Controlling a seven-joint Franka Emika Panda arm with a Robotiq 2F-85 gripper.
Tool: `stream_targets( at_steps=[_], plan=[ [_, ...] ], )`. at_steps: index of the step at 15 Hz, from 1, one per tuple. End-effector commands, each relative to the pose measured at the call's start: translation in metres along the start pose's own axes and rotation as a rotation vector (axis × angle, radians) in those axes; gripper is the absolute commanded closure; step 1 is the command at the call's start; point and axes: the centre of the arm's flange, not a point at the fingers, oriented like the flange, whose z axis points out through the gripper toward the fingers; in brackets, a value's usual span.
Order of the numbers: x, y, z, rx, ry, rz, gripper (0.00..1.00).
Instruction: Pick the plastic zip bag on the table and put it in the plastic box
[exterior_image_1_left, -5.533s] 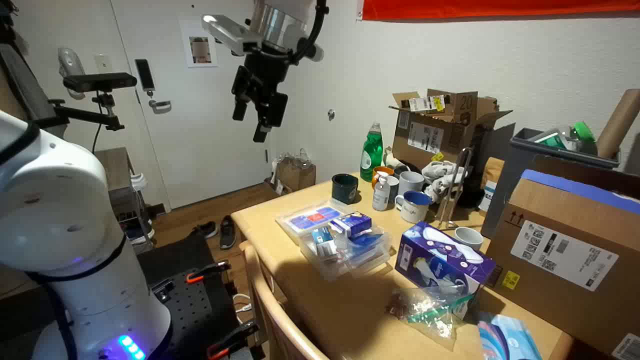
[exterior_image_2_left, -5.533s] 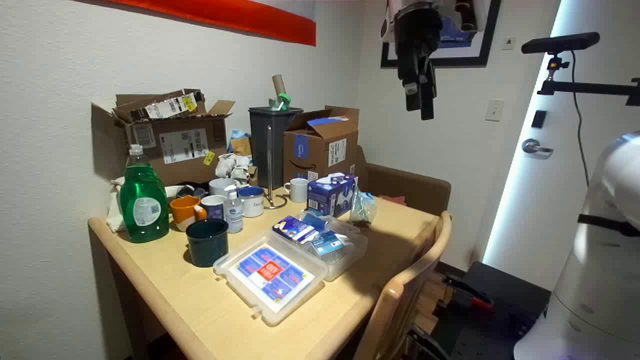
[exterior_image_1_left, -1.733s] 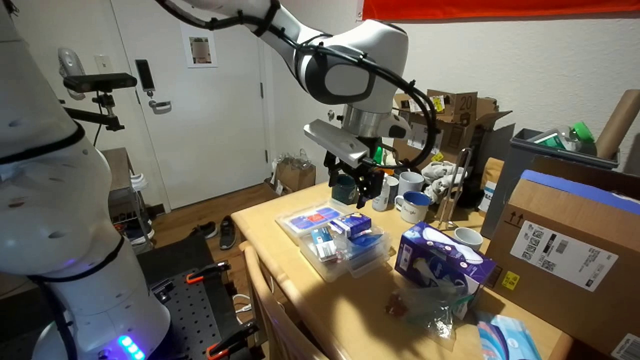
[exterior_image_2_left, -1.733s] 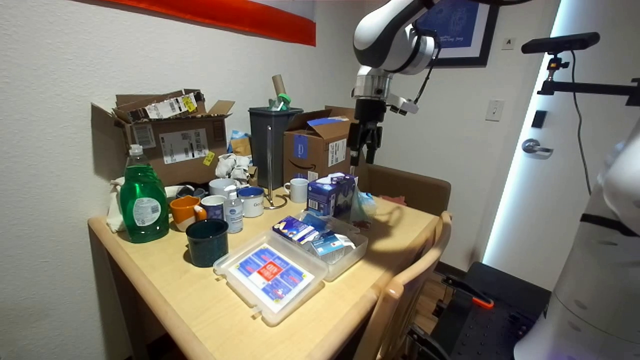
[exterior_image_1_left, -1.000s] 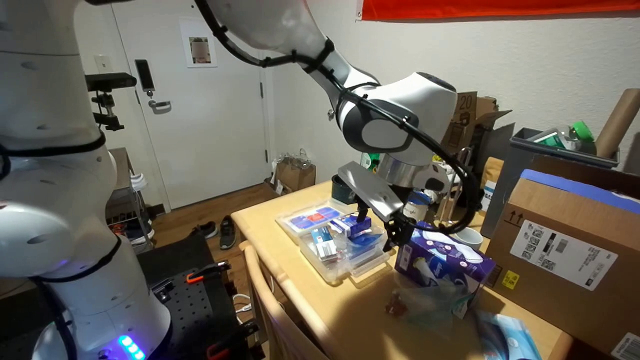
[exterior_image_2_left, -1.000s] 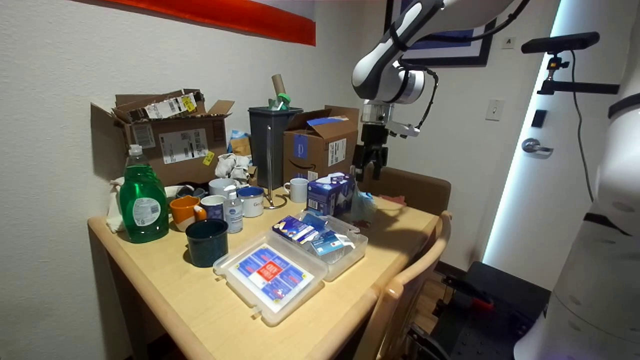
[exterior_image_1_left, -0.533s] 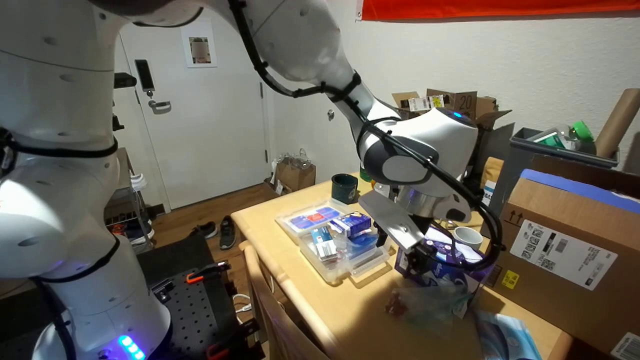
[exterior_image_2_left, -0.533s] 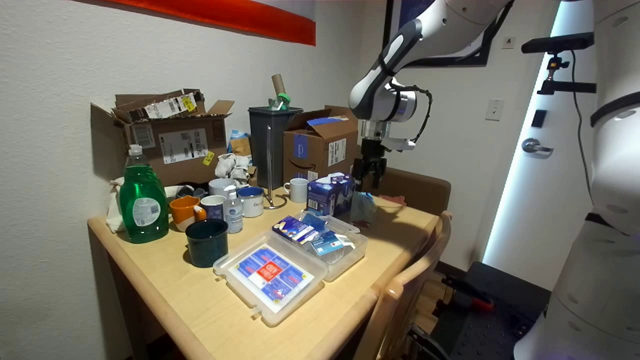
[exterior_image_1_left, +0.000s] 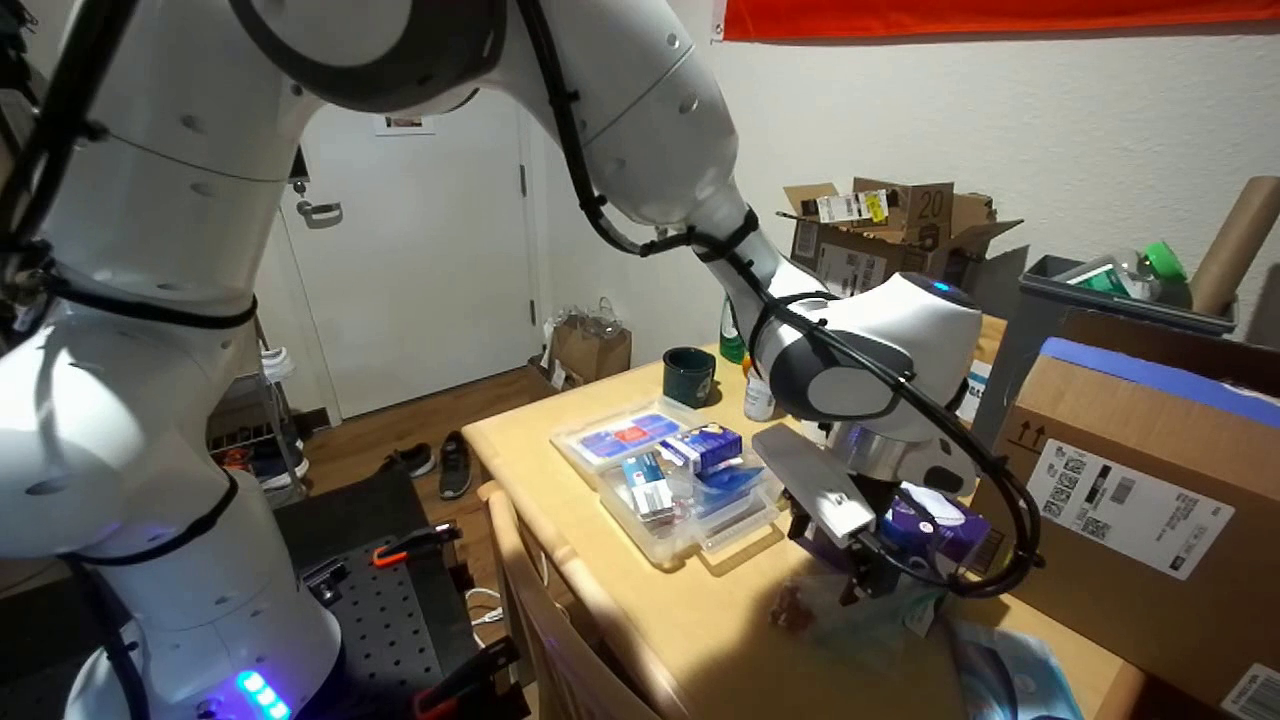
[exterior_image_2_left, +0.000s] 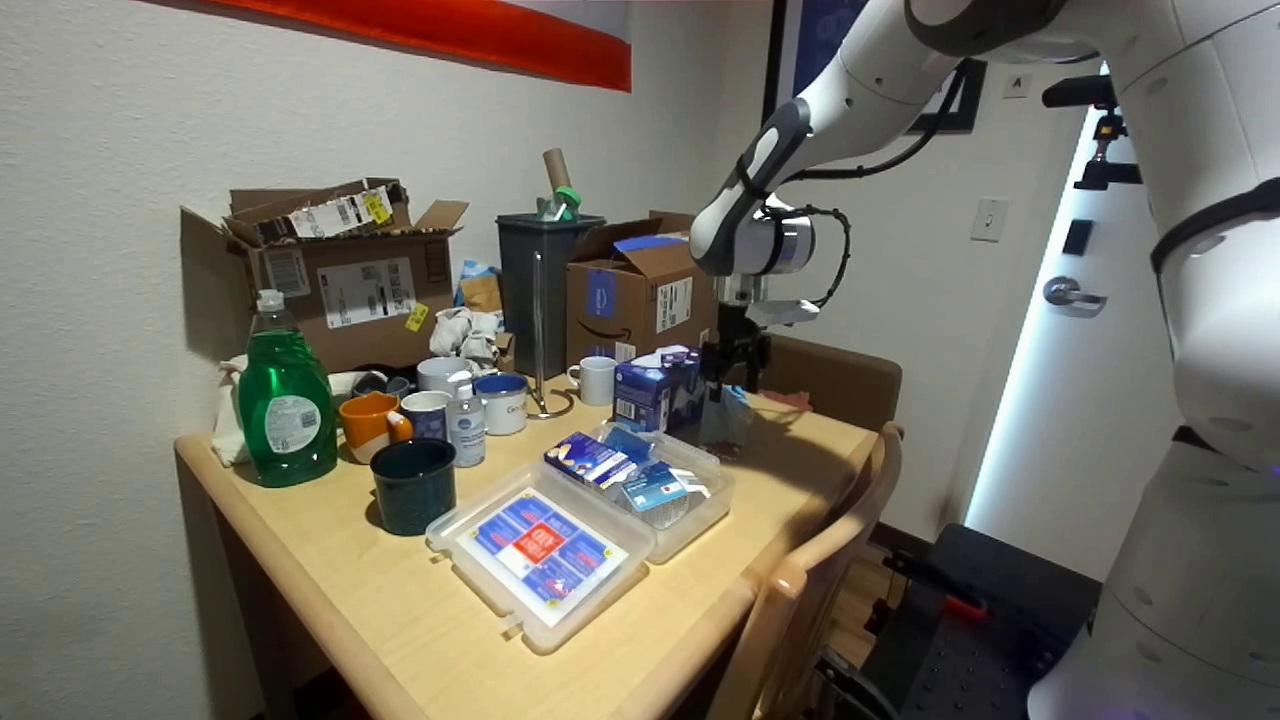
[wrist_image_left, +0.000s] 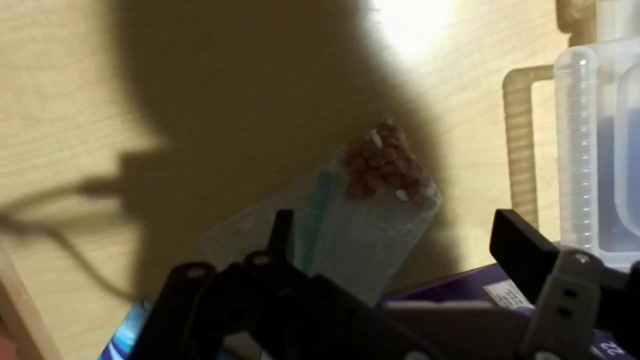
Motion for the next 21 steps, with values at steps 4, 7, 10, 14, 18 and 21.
stream_targets(
  at_steps=[4,7,10,14,18,21],
  plan=[
    [0.022,0.003,0.024,-0.088,0.050,0.122,0.00],
    [0.025,0.001,0.041,-0.090,0.060,0.185,0.00],
    [0.027,-0.001,0.051,-0.099,0.066,0.219,0.00],
    [0.025,0.000,0.060,-0.124,0.049,0.202,0.42],
    [0.026,0.002,0.061,-0.130,0.051,0.201,0.73],
    [0.026,-0.001,0.057,-0.137,0.062,0.190,0.95]
  ],
)
